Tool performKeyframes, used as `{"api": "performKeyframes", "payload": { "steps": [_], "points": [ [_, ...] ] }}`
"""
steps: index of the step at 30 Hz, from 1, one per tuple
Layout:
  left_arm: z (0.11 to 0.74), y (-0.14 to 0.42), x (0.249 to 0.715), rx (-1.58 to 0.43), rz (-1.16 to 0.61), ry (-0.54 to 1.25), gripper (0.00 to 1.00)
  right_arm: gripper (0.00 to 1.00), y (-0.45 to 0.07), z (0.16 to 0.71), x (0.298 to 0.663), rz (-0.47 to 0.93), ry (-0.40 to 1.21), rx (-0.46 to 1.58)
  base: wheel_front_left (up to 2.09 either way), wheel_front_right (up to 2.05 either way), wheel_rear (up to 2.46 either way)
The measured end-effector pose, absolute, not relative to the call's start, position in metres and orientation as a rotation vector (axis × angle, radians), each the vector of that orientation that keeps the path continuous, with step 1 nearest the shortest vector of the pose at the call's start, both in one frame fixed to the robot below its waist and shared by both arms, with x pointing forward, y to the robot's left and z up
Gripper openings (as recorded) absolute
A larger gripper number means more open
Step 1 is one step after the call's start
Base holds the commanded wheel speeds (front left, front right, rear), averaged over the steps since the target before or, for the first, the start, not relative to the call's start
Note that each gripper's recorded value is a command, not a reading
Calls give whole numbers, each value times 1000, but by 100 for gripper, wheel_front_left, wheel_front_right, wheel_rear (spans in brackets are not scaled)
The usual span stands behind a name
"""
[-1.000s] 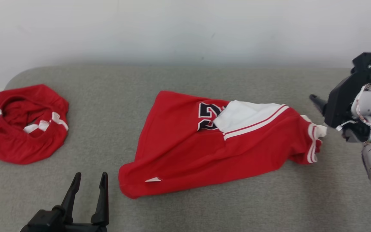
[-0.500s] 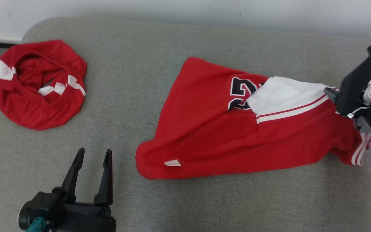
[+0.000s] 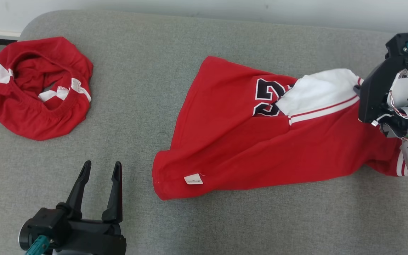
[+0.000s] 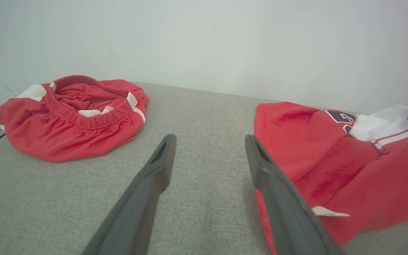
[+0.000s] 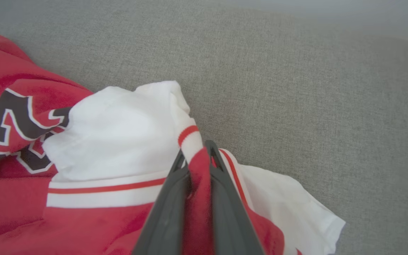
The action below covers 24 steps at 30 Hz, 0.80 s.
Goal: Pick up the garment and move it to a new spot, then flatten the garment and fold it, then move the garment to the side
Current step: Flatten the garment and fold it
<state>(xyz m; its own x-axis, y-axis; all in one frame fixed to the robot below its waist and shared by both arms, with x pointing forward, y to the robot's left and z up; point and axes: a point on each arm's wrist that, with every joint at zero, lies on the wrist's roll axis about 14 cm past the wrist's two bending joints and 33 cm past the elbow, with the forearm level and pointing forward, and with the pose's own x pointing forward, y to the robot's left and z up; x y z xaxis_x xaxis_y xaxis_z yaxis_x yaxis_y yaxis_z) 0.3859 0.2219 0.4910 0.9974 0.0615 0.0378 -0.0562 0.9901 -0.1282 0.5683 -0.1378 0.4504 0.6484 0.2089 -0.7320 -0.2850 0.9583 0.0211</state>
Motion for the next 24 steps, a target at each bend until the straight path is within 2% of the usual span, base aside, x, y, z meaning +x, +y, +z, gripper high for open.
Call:
{"api": "performKeyframes", "payload": {
  "steps": [6,13,19,24],
  "points": [
    [496,222,385,-129,59,-57,100,0,-124,483,568,347,665,-101,0,0,0],
    [501,220,381,-134,54,-72,100,0,-143,493,529,366,578,-90,0,0,0],
    [503,210,377,-144,31,-78,100,0,-172,493,468,301,511,13,0,0,0],
    [504,202,374,-150,10,-80,100,0,-192,460,406,194,593,126,0,0,0]
  ]
}}
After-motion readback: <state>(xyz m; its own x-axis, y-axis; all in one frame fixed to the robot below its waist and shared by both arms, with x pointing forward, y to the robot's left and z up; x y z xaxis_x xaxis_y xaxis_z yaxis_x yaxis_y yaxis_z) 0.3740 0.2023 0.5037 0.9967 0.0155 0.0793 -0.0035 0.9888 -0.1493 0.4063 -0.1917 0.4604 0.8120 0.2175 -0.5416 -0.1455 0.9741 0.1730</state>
